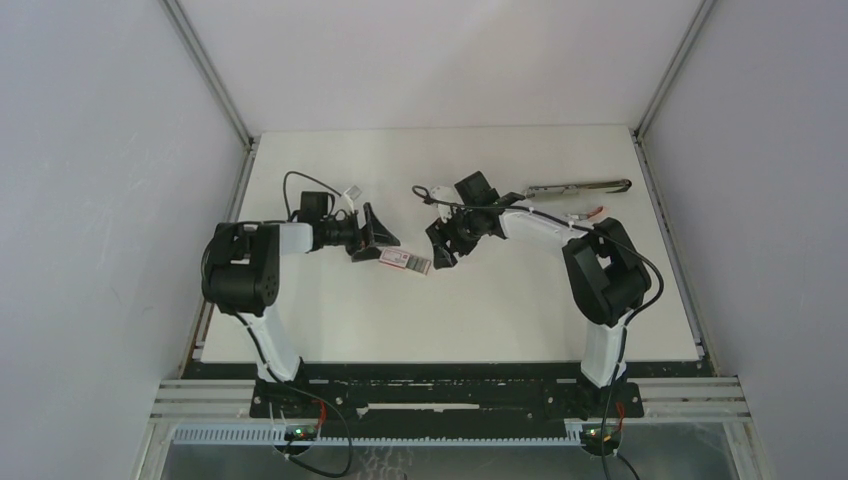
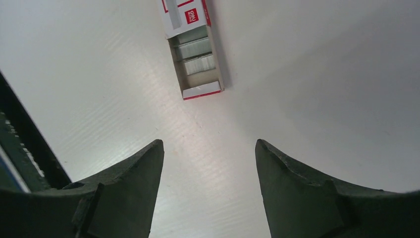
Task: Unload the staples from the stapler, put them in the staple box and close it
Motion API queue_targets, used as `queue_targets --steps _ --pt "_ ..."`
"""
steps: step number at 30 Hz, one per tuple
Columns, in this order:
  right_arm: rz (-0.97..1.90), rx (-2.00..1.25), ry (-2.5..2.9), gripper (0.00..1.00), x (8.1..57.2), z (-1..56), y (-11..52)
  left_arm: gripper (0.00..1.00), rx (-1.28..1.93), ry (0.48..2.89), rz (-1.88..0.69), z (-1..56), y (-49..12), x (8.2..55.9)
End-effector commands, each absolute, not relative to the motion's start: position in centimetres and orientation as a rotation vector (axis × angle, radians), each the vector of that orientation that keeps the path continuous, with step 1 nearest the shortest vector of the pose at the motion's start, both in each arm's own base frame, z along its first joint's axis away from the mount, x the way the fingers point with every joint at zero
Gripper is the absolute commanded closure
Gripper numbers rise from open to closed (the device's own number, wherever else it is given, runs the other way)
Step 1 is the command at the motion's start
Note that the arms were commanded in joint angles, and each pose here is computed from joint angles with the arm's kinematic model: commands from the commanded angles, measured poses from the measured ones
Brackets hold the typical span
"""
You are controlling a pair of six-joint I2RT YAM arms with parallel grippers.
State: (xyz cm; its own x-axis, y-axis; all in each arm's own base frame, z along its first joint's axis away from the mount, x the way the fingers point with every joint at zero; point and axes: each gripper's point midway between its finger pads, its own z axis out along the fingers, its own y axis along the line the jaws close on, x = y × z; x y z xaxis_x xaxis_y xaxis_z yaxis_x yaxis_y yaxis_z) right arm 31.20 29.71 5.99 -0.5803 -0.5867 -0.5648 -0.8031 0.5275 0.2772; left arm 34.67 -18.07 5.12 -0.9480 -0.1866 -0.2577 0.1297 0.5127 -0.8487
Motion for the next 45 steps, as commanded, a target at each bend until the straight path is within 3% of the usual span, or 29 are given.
queue_targets --steps 1,6,12,25,45 --pt "1.007 -1.034 2.371 0.32 29.9 7.0 32.1 0.00 -0.053 2.406 -1.272 6.1 -16.6 36.0" --pt "1.055 -1.024 2.380 0.32 29.6 6.7 32.8 0.00 -0.051 2.437 -1.146 6.2 -15.5 36.4" --pt "1.144 -1.021 2.372 0.32 29.1 6.9 33.5 0.00 -0.025 2.349 -1.325 7.6 -16.9 36.0" --pt "1.215 -0.991 2.388 0.32 28.9 7.1 34.3 0.00 -0.072 2.393 -1.152 6.6 -14.9 36.5" --pt "1.402 -0.706 2.538 0.32 30.1 4.7 36.2 0.00 -0.024 2.441 -1.226 5.0 -16.7 35.5"
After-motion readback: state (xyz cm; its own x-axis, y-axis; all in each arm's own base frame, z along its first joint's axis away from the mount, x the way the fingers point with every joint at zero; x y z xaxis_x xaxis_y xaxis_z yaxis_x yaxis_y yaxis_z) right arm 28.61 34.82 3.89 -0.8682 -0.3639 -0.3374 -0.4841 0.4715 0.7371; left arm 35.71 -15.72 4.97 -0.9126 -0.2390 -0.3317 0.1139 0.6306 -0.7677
